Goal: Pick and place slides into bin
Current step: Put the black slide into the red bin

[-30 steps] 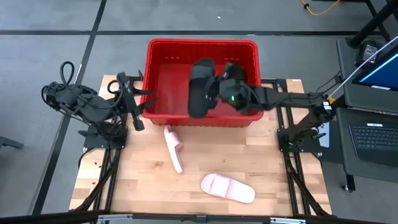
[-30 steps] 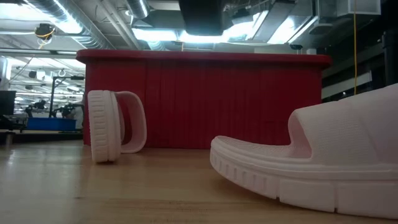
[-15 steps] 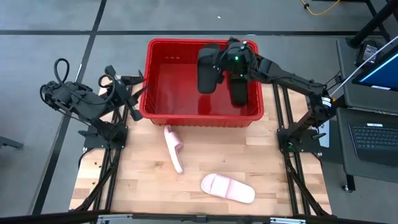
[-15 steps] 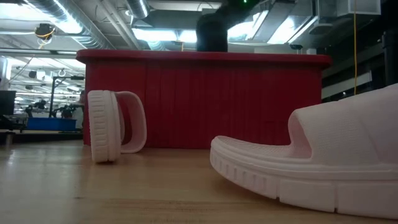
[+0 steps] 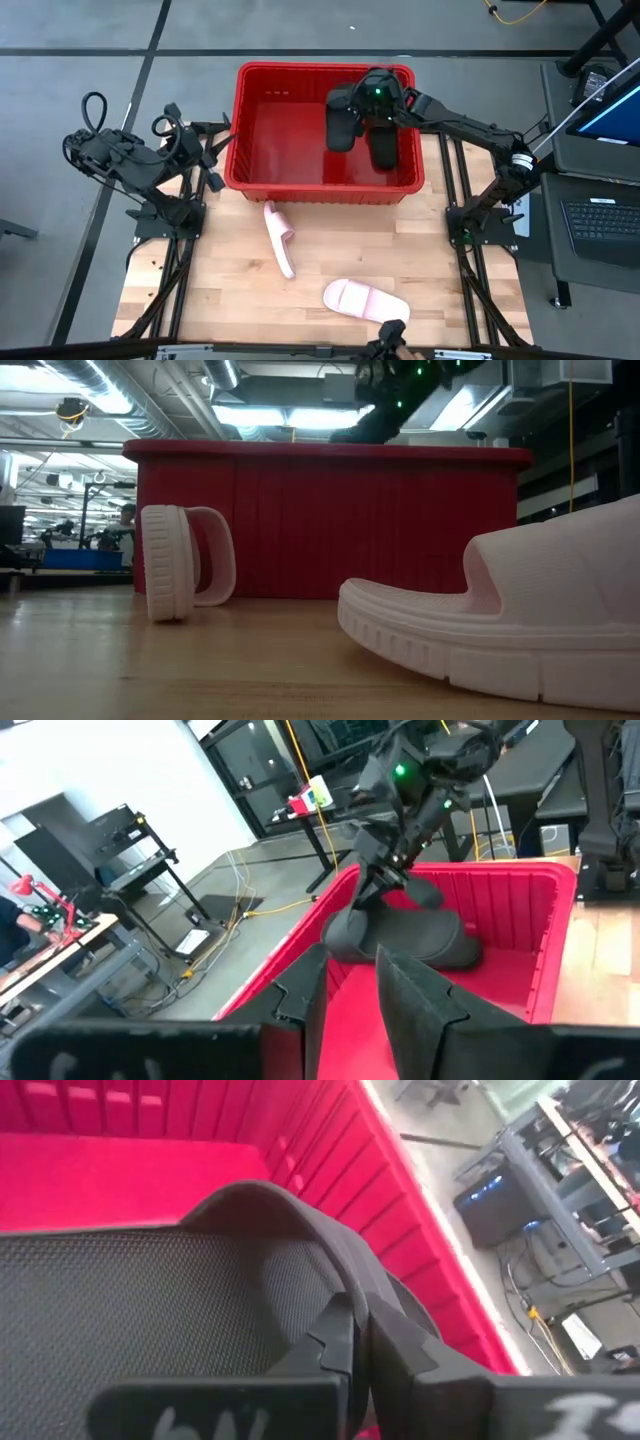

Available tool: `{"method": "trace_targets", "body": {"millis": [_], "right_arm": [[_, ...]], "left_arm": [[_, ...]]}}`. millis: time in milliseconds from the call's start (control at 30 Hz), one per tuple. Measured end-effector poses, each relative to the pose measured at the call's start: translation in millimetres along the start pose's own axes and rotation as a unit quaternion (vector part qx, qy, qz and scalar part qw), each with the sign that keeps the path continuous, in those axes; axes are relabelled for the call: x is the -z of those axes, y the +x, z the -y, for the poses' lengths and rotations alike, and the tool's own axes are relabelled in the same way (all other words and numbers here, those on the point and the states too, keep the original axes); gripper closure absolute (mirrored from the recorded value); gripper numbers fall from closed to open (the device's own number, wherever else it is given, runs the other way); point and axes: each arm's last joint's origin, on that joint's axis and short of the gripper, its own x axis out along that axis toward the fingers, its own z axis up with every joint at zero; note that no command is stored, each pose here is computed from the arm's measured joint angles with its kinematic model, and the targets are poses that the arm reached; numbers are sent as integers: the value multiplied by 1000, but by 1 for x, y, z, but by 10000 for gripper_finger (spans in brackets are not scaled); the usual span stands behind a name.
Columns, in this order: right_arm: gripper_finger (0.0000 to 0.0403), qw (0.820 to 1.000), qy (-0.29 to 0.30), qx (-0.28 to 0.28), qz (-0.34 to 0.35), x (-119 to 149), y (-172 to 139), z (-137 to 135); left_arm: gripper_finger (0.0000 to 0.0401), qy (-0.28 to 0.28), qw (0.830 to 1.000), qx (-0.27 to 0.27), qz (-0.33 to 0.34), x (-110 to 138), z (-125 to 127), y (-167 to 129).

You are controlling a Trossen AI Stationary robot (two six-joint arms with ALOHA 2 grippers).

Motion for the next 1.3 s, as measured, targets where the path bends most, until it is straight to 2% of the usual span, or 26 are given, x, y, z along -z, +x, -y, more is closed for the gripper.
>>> {"method": "trace_targets", "body": {"millis": [267,933,1067,1300], "right_arm": [[386,1000,10,-8,-13,38,23,-8],[386,999,29,-10,-21,107,49,-21],[386,999,37,0,22,113,51,-19],[386,999,43,13,20,120,52,-10]], "left_arm": [[317,8,1000,0,-7,6,6,3],[315,-23,1000,-1,-7,6,6,3],[315,-25,1000,-1,-6,6,6,3],[315,-39,999,-1,-5,5,6,3]]}}
